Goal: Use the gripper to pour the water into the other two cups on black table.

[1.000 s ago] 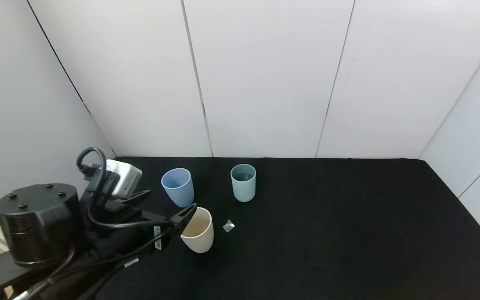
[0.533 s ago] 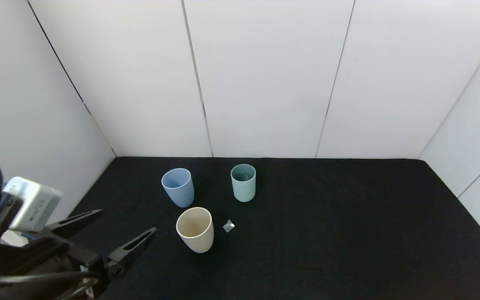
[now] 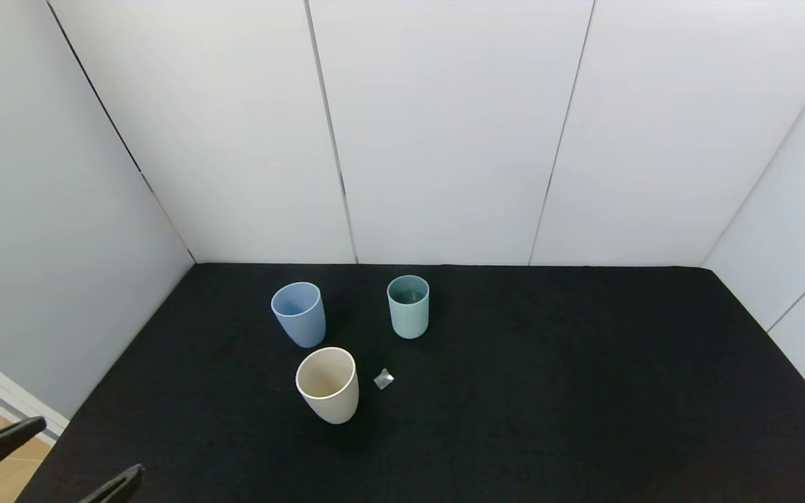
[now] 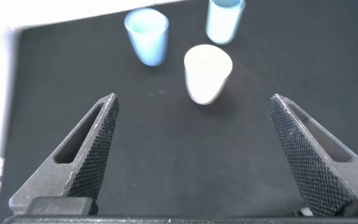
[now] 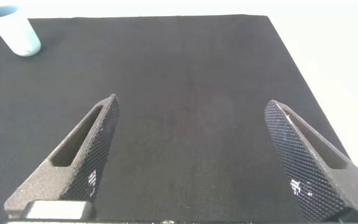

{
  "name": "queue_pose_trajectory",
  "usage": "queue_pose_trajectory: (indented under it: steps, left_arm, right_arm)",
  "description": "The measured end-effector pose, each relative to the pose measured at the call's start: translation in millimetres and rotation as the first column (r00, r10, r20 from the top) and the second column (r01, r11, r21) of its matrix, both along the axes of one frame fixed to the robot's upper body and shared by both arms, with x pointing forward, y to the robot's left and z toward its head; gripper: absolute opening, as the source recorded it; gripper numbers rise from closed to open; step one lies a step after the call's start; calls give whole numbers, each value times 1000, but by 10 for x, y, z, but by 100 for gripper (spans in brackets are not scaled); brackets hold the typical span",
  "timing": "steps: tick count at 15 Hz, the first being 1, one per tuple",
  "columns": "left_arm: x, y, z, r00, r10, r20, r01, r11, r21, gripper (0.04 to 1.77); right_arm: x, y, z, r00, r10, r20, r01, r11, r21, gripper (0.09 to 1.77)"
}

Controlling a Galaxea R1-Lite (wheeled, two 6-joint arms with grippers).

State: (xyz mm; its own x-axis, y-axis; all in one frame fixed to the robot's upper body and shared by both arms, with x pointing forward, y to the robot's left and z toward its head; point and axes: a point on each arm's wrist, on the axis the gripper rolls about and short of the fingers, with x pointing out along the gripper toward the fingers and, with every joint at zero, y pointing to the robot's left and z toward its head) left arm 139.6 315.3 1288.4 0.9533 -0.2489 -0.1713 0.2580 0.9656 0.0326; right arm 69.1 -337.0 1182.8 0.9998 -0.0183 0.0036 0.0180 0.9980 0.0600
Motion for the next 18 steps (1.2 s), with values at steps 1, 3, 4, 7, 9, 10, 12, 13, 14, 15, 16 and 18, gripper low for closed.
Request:
queue_pose_trajectory:
  steps: [1,3,4,7,9,10,12,13,14,15,16,18]
  left_arm:
    - [-55,42,-3,1000,22,19,-22,1000,-11,171]
    - [-187,113,-18,996,54,65,-52,998,-35,171]
    - [-267,145,-40,994,79,80,-76,996,-40,172]
    - [-458,191,-77,983,122,137,-115,991,-61,172]
    - [-542,199,-93,970,153,186,-140,987,-80,172]
    - [-567,200,-96,964,172,204,-157,984,-88,172]
    - [-605,192,-109,954,195,226,-180,980,-86,172]
    - [-638,183,-123,953,186,239,-172,982,-81,172]
    - [-676,173,-156,952,175,251,-162,984,-73,172]
    - [-711,167,-209,950,174,260,-162,984,-68,172]
    - [-739,164,-270,948,175,266,-163,984,-67,172]
    - [-797,162,-406,940,174,295,-163,985,-59,172]
  right_arm:
    - [0,0,0,1000,0,0,0,1000,0,171]
    - [0,0,0,1000,-1,0,1,1000,0,171]
    - [0,0,0,1000,0,0,0,1000,0,171]
    - [0,0,0,1000,0,0,0,1000,0,171]
    - [0,0,0,1000,0,0,0,1000,0,171]
    - [0,0,0,1000,0,0,0,1000,0,171]
    - [0,0,0,1000,0,0,0,1000,0,171]
    - [0,0,0,1000,0,0,0,1000,0,171]
    - [0,0,0,1000,0,0,0,1000,0,171]
    - [0,0,0,1000,0,0,0,1000,0,171]
    - [0,0,0,1000,0,0,0,1000,-1,171]
    - [0,0,0,1000,0,0,0,1000,0,171]
